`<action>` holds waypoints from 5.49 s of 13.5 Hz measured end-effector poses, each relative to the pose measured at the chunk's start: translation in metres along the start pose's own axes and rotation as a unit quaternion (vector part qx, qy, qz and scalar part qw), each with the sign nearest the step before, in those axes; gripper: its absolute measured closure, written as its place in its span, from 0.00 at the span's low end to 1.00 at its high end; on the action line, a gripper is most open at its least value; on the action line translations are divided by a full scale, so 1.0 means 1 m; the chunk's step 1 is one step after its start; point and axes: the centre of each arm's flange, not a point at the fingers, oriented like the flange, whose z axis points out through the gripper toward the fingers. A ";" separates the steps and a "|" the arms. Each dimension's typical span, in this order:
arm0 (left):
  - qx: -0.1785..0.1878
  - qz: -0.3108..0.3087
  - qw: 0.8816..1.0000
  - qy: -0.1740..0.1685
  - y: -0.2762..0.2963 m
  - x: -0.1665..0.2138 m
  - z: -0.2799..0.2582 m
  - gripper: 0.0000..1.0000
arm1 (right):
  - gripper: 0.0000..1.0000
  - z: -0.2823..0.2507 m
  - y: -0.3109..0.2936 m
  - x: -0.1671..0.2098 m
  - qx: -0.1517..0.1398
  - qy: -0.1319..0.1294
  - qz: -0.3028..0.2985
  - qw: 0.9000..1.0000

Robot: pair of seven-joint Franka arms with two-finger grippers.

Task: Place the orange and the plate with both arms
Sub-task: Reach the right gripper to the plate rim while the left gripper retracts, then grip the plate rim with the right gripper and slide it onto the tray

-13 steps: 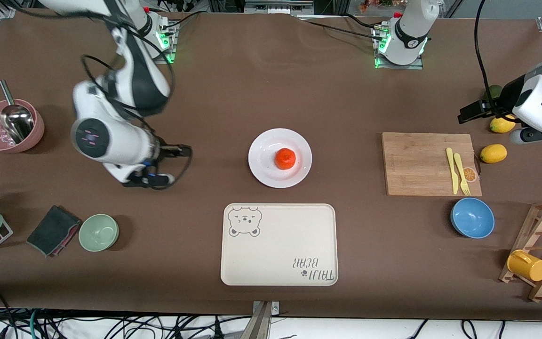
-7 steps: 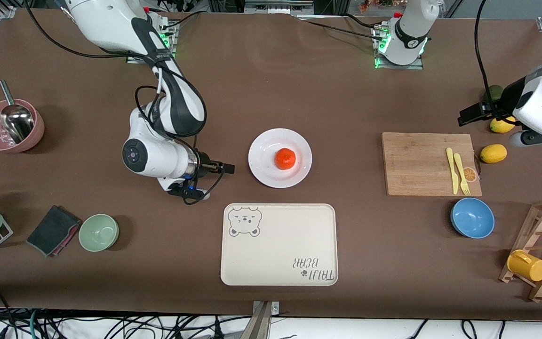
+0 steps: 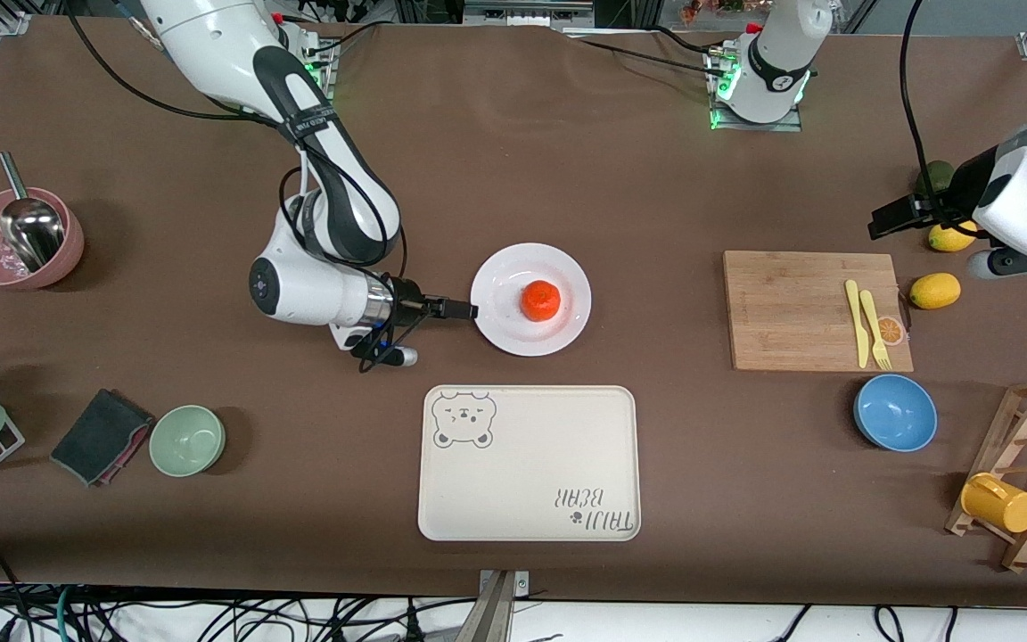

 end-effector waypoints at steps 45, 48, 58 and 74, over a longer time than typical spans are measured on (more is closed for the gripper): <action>0.000 -0.003 1.000 0.000 -0.003 0.001 0.000 0.00 | 0.96 0.057 0.052 -0.015 0.186 0.102 -0.097 0.972; 0.000 -0.003 1.000 0.000 -0.003 0.001 0.000 0.00 | 0.96 0.046 0.044 -0.004 0.215 0.119 -0.079 0.966; 0.000 -0.003 1.000 0.000 -0.003 0.001 0.000 0.00 | 0.96 0.040 0.007 0.101 0.232 0.200 -0.002 0.952; 0.000 -0.003 1.000 0.000 -0.003 0.001 -0.001 0.00 | 0.27 0.062 0.011 0.128 0.221 0.237 0.023 0.946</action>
